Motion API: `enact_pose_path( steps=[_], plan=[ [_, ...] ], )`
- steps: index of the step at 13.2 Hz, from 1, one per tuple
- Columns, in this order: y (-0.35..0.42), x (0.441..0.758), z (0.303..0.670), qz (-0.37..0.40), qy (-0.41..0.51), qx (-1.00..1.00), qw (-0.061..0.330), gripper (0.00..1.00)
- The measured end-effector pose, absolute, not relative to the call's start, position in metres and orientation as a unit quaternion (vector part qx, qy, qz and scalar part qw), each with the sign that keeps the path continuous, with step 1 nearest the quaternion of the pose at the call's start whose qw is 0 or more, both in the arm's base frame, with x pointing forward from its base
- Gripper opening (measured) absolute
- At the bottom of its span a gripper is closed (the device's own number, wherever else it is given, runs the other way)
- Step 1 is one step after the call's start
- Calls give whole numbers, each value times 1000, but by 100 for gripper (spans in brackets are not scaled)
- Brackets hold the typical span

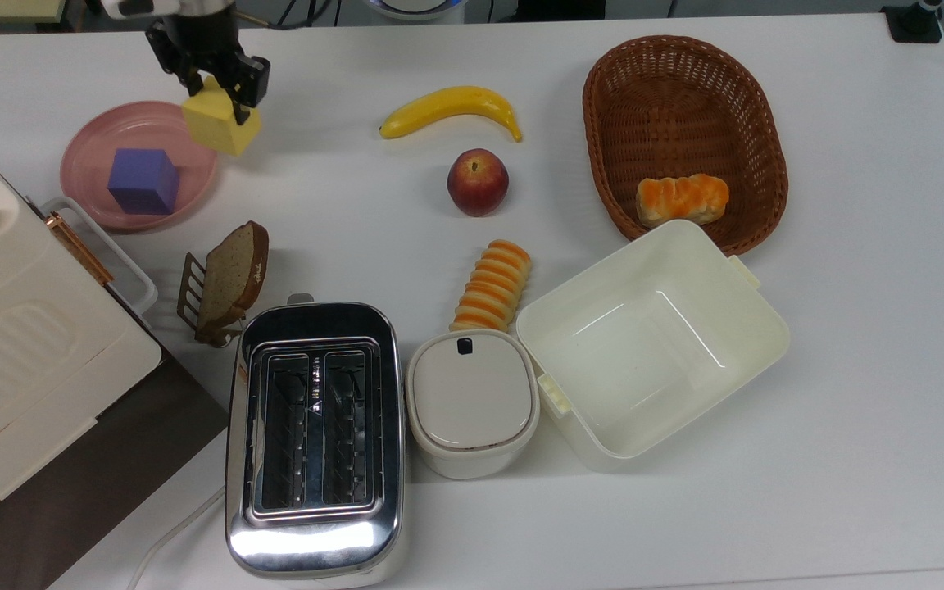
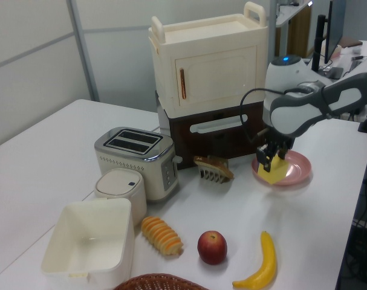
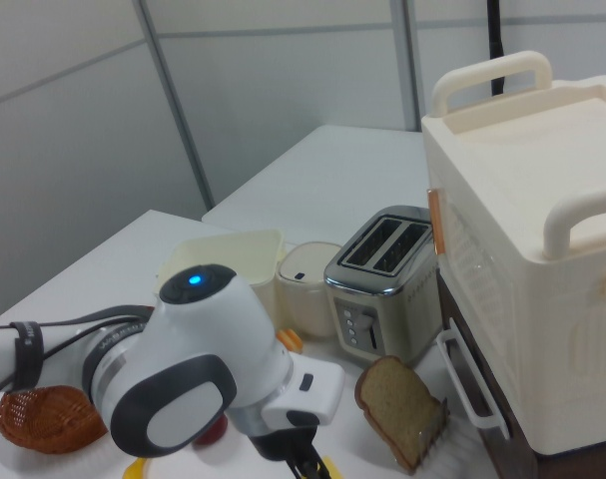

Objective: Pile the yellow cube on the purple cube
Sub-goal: 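Lift the yellow cube and carry it above the purple cube, then lower the yellow cube onto the purple cube's top face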

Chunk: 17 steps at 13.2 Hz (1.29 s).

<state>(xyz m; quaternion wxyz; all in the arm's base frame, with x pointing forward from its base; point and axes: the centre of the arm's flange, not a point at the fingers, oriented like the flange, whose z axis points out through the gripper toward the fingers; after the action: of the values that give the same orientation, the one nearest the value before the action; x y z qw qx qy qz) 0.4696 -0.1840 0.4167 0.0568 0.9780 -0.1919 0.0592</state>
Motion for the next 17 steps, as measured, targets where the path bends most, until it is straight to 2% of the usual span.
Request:
enact_pose_path(
  steps=[3, 6, 9, 12, 17],
  plan=[
    [-196, 471, 433, 76, -219, 971, 57, 59],
    [-231, 470, 451, 97, -269, 958, 38, 59],
    [-248, 491, 462, 103, -280, 953, 47, 59],
    [-268, 512, 475, 66, -290, 953, 60, 59],
    [-279, 521, 450, 38, -296, 952, 66, 59]
  ],
)
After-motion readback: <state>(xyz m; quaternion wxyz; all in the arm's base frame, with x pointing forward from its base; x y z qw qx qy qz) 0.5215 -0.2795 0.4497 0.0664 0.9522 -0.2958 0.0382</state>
